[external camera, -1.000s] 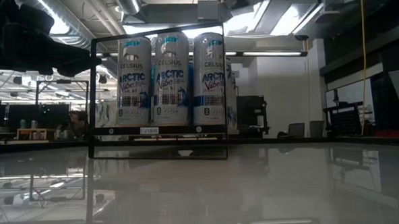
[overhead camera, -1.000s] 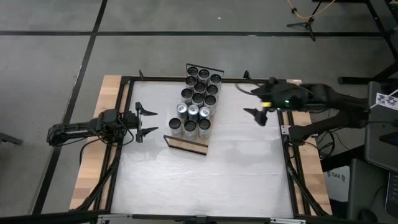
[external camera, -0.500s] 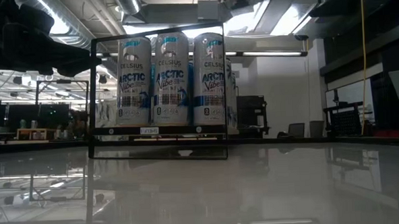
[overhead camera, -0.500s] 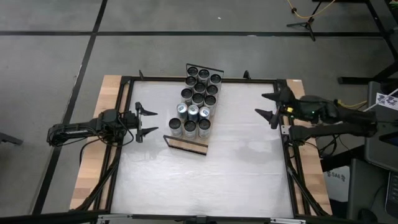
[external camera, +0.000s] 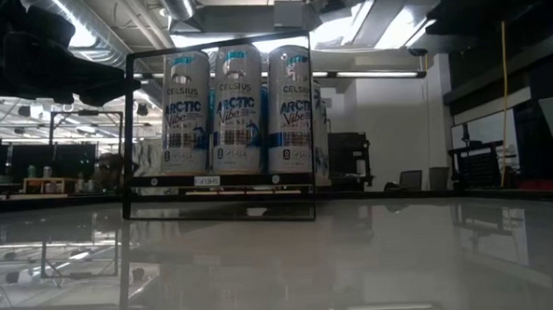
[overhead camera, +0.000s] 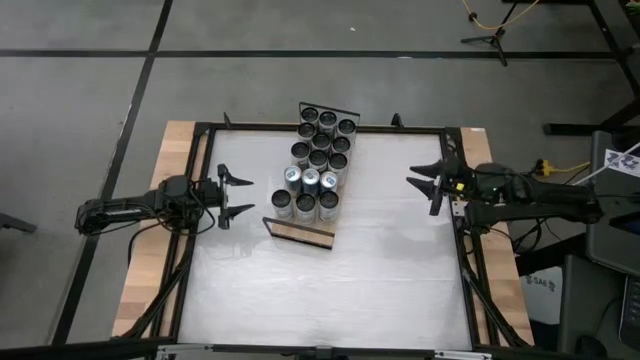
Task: Place canned beverage on shelf
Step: Return to Home Position
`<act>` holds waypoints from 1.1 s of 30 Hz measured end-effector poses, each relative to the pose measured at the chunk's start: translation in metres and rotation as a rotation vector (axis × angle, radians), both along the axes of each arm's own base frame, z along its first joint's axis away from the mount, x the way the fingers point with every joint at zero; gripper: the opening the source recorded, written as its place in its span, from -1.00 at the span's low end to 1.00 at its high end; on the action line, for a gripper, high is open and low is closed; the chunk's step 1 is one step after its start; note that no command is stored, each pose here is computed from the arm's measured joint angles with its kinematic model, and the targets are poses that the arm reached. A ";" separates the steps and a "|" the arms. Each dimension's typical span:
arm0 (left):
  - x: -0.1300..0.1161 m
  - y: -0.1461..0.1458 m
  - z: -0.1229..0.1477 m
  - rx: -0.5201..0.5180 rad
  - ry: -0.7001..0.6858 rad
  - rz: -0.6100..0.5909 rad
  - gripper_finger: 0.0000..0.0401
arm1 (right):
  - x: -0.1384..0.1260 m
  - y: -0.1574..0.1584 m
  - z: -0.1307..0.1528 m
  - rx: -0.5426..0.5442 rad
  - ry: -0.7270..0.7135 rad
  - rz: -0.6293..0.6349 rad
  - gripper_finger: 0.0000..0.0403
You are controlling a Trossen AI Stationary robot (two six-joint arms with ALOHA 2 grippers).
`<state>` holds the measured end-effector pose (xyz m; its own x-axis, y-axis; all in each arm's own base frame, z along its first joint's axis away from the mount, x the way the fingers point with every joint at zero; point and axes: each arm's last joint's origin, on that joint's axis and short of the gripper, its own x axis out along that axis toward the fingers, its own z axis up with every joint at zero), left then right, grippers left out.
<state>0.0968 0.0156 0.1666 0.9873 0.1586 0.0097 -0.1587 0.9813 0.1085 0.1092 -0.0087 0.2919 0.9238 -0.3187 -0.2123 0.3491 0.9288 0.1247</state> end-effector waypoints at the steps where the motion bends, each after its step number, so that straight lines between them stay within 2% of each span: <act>1: 0.000 0.000 0.000 0.000 0.000 0.000 0.50 | 0.001 0.000 -0.002 0.000 -0.003 0.009 -0.21; 7: 0.000 0.000 0.000 0.000 0.000 0.000 0.50 | 0.000 0.001 -0.015 -0.010 -0.010 0.031 -0.71; 11: 0.000 0.000 0.000 0.000 0.000 0.000 0.50 | -0.004 0.001 -0.023 -0.034 -0.096 0.038 -0.97; 18: 0.000 0.000 0.000 0.000 0.000 0.000 0.50 | -0.016 0.007 -0.031 -0.080 -0.236 0.254 -0.89; 23: 0.000 0.000 0.000 0.000 0.000 0.000 0.50 | -0.027 0.007 -0.039 -0.128 -0.267 0.279 -0.89; 29: 0.000 0.000 0.000 0.000 0.000 0.000 0.50 | -0.034 0.007 -0.054 -0.137 -0.307 0.279 -0.89; 33: 0.000 0.000 0.000 0.000 0.000 0.000 0.50 | -0.033 0.007 -0.063 -0.135 -0.285 0.275 -0.88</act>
